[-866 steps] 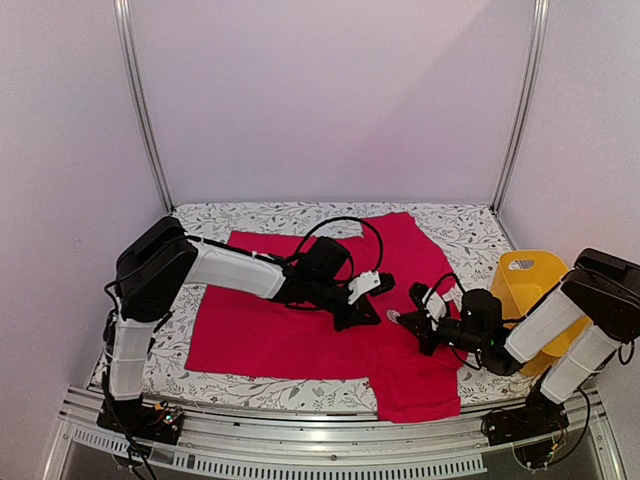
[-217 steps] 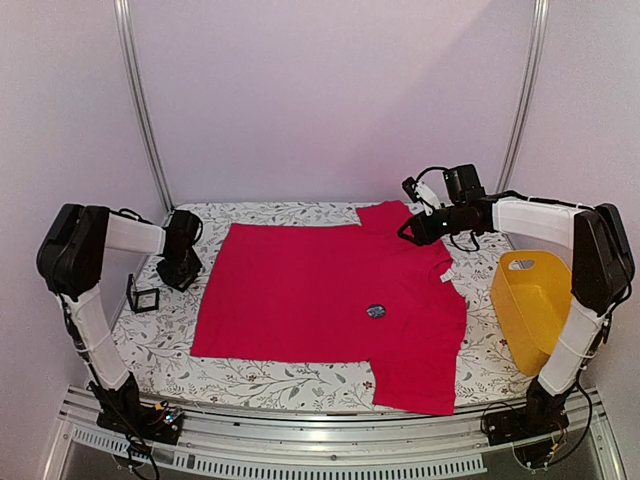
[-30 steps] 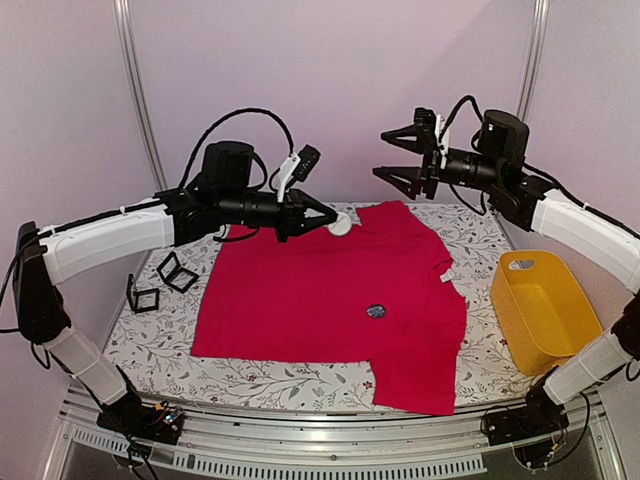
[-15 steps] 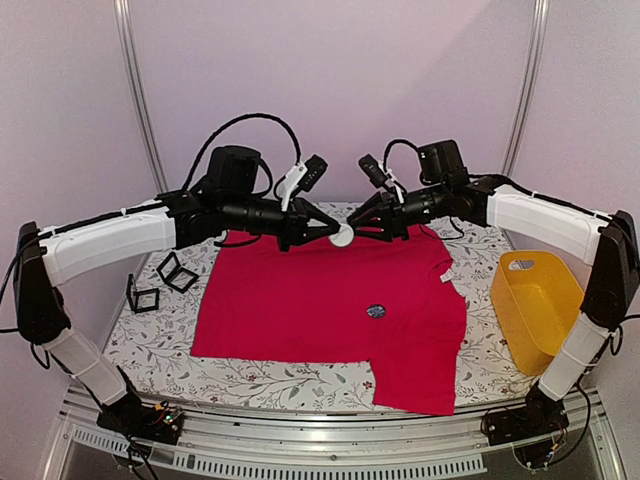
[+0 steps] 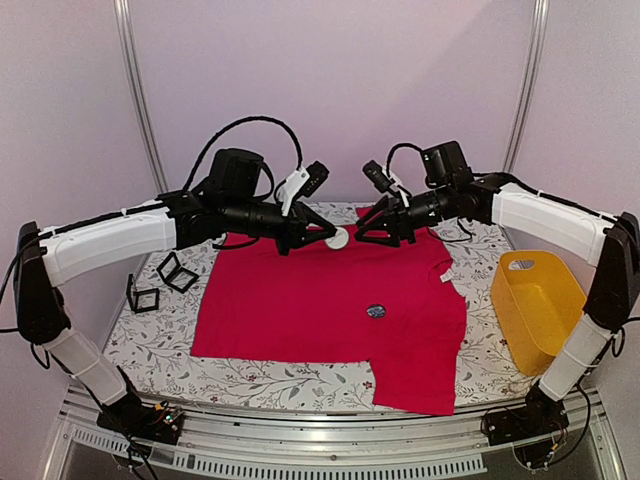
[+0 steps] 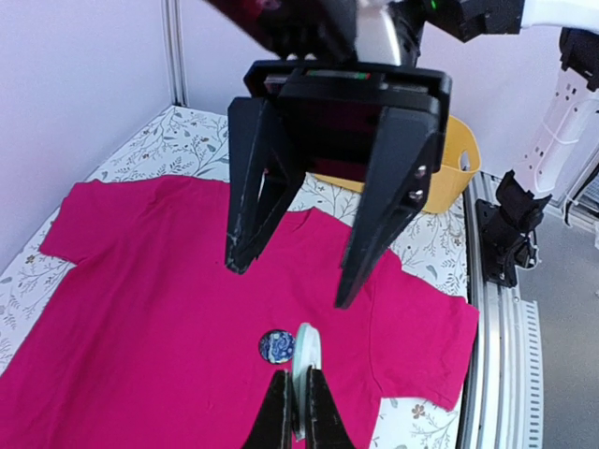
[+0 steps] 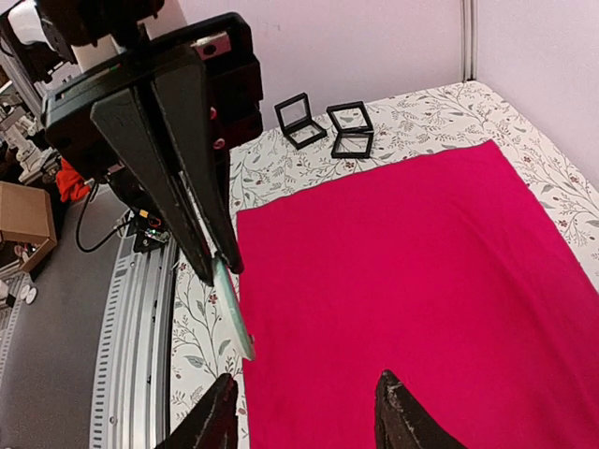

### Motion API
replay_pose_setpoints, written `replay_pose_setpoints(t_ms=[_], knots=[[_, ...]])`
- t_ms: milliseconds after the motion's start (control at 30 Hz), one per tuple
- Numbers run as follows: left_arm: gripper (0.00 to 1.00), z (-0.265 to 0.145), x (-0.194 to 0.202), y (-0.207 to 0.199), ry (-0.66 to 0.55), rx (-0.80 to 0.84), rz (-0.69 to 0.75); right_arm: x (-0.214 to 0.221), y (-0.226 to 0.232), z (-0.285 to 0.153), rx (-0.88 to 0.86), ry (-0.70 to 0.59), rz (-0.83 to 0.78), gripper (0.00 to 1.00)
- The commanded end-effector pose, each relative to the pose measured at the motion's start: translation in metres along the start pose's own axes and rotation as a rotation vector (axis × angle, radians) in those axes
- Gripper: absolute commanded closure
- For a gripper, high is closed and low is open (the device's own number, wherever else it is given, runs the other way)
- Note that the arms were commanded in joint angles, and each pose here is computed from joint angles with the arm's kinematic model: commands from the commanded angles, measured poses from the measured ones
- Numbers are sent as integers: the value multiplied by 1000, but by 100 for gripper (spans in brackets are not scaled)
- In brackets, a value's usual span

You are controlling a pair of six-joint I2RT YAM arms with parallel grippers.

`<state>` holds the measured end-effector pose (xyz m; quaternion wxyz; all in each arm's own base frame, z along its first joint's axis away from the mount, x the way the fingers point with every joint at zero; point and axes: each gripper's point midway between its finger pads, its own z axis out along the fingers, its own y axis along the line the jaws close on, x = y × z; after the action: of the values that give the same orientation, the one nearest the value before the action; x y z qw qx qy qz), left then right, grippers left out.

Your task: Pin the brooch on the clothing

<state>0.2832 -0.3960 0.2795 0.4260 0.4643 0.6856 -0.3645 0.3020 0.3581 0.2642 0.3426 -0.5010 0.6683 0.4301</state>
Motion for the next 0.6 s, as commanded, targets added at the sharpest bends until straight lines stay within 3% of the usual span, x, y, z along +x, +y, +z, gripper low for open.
replay_pose_setpoints(t_ms=[0,133,233,567], knots=[[100,-4,-8,-2,-8,-12,41,-3,42,-2,-115,-6,-100,45],[100,0,-9,-7,-8,15,45,1,40,15,-113,7,-105,42],[100,0,-10,-10,-8,31,53,2,31,21,-92,16,-83,47],[100,3,-8,-15,0,59,54,6,32,26,-133,17,-73,100]])
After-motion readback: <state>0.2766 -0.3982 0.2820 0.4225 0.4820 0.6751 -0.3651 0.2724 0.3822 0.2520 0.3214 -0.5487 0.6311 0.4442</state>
